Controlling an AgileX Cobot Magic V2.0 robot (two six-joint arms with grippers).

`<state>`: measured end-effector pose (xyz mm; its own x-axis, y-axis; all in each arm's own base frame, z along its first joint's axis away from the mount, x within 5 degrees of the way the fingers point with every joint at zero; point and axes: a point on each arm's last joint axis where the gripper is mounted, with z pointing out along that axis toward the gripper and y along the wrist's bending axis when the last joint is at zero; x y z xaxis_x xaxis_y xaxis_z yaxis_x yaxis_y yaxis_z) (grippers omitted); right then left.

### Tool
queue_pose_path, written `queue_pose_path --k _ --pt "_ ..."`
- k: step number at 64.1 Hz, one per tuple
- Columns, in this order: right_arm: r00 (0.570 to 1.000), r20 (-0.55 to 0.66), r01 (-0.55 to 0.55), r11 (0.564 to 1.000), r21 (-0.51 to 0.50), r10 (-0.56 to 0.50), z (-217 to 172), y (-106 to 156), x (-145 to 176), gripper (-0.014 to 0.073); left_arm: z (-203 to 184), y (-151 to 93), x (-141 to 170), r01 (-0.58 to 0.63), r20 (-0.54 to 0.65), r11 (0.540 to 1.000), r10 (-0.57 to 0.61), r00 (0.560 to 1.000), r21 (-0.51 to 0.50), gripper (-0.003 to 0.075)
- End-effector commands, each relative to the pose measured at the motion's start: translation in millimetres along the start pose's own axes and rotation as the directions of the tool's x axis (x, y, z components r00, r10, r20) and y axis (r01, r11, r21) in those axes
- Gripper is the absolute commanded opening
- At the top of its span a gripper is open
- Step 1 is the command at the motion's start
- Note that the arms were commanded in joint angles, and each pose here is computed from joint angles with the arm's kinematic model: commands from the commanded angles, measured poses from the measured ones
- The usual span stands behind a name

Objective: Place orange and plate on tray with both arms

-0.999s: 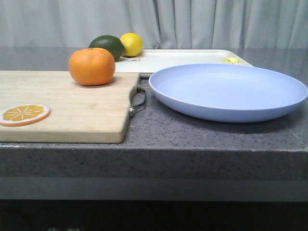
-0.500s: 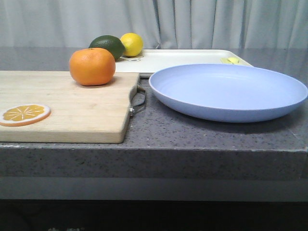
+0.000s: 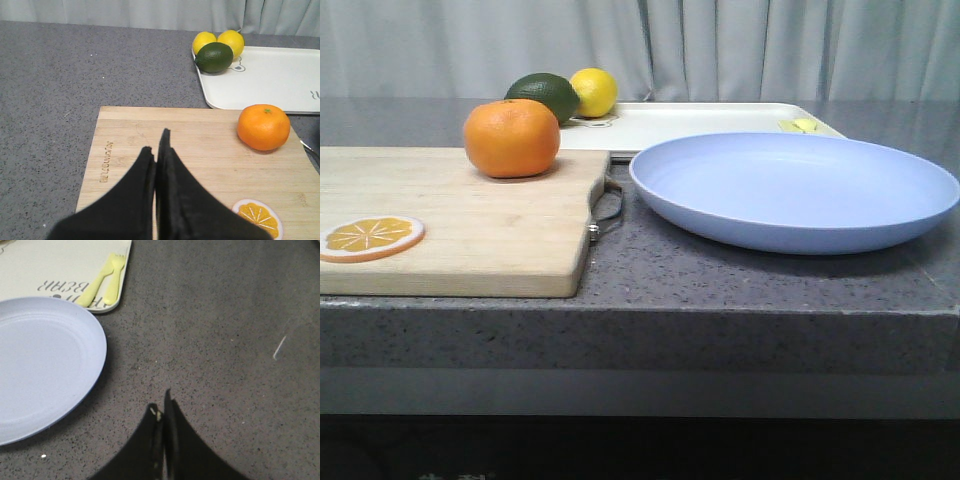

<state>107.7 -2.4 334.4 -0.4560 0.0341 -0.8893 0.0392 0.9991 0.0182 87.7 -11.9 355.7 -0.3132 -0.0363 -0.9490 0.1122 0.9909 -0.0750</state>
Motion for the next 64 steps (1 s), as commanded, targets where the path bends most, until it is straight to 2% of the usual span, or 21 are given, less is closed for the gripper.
queue_pose_path --k 1,10,13,16,22,31,48,60,64 --pt "0.998 0.054 0.024 1.0 0.006 -0.025 3 0 -13 0.0147 3 1 -15 0.002 0.082 1.0 -0.001 0.997 -0.009 0.009" --pt "1.0 0.012 0.025 1.0 0.006 -0.025 10 0 -12 0.0513 11 2 -17 -0.005 0.086 1.0 0.006 0.996 -0.02 0.0419" --pt "1.0 -0.014 0.025 1.0 0.007 -0.024 13 0 -10 0.0585 14 3 -18 -0.007 0.085 1.0 0.009 0.996 -0.023 0.0491" --pt "0.999 -0.04 0.022 1.0 0.006 -0.022 15 0 -9 0.0615 18 4 -18 -0.019 0.072 0.999 0.021 0.997 -0.027 0.0544" --pt "0.997 -0.073 0.014 1.0 0.002 -0.014 19 1 -7 0.0613 27 1 -17 -0.026 0.046 1.0 0.026 0.999 0.002 0.0559" --pt "0.995 -0.098 0.007 1.0 -0.004 -0.007 19 1 -4 0.0613 47 -12 -18 -0.076 -0.001 0.992 0.076 0.997 0.099 0.0559" --pt "0.995 -0.102 0.006 1.0 -0.004 -0.007 19 1 -4 0.0613 91 -51 -35 -0.2 -0.078 0.942 0.228 0.97 0.269 0.0566" --pt "0.995 -0.102 0.006 1.0 -0.004 -0.006 19 1 -4 0.0613 132 -81 -46 -0.233 -0.128 0.911 0.29 0.948 0.341 0.0666" --pt "0.995 -0.104 0.006 1.0 -0.004 -0.006 19 1 -4 0.0613 146 -90 -49 -0.235 -0.143 0.905 0.301 0.943 0.355 0.0676"
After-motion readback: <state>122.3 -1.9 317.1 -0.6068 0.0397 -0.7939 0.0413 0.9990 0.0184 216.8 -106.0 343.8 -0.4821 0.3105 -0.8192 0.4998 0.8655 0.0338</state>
